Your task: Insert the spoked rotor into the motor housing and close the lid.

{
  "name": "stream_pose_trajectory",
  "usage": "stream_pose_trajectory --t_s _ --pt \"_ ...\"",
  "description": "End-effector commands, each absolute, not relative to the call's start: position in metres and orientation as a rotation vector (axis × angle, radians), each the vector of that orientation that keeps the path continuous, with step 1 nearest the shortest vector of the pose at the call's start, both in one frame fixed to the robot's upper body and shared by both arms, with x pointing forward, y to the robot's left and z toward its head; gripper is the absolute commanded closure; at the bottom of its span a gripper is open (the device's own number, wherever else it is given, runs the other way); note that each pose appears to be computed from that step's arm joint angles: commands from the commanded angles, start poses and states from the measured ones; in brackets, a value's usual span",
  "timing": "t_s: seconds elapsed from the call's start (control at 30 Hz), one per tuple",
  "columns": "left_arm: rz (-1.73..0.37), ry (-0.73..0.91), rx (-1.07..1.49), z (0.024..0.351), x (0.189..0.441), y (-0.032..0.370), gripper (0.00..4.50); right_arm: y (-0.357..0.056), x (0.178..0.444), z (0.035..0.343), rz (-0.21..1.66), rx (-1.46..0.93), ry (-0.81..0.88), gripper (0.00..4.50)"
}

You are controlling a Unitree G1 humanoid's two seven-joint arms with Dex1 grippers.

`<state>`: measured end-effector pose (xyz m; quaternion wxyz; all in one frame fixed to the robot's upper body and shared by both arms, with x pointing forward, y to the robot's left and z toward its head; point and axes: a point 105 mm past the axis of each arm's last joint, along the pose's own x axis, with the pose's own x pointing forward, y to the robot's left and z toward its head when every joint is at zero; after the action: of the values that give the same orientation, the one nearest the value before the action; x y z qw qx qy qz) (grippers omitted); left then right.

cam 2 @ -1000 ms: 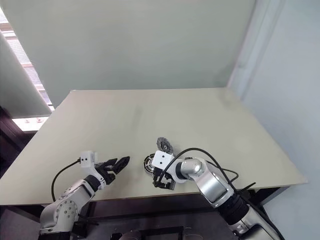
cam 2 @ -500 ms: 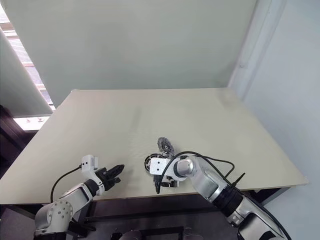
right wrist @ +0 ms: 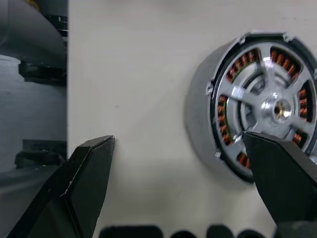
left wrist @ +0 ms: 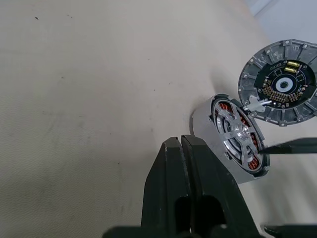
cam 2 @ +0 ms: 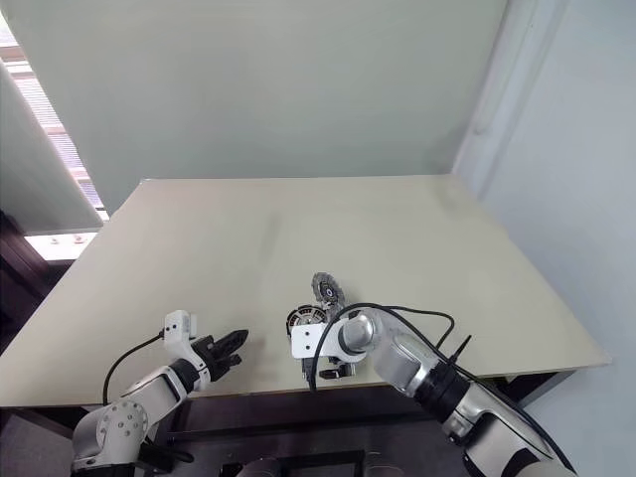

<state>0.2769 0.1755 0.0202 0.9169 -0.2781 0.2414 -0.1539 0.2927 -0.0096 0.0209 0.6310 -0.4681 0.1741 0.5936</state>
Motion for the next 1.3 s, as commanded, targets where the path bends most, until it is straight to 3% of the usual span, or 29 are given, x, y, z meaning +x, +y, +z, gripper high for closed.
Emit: stream_pose_trajectory --t_s 0.03,0.13,0.5,0.83,1.3 --pt "-0.332 0.457 -0.538 0.031 0.279 0.174 4.48 -0.005 0.302 0.029 1.339 -1.106 0.357 0.00" --pt "-0.331 0.456 -0.537 0.032 0.279 0.174 4.50 -0.006 0.304 0.026 1.330 -1.097 0.365 0.58" --pt "-0.333 0.456 -0.534 0.031 0.279 0.170 4.50 -0.006 0.308 0.027 1.313 -1.081 0.357 4.32" --pt "-0.331 0.453 -0.536 0.031 0.281 0.169 4.50 -0.002 0.312 0.036 1.301 -1.052 0.335 4.40" --pt "-0.320 0.449 -0.552 0.026 0.283 0.166 4.50 0.025 0.296 0.053 1.094 -0.570 0.552 4.40"
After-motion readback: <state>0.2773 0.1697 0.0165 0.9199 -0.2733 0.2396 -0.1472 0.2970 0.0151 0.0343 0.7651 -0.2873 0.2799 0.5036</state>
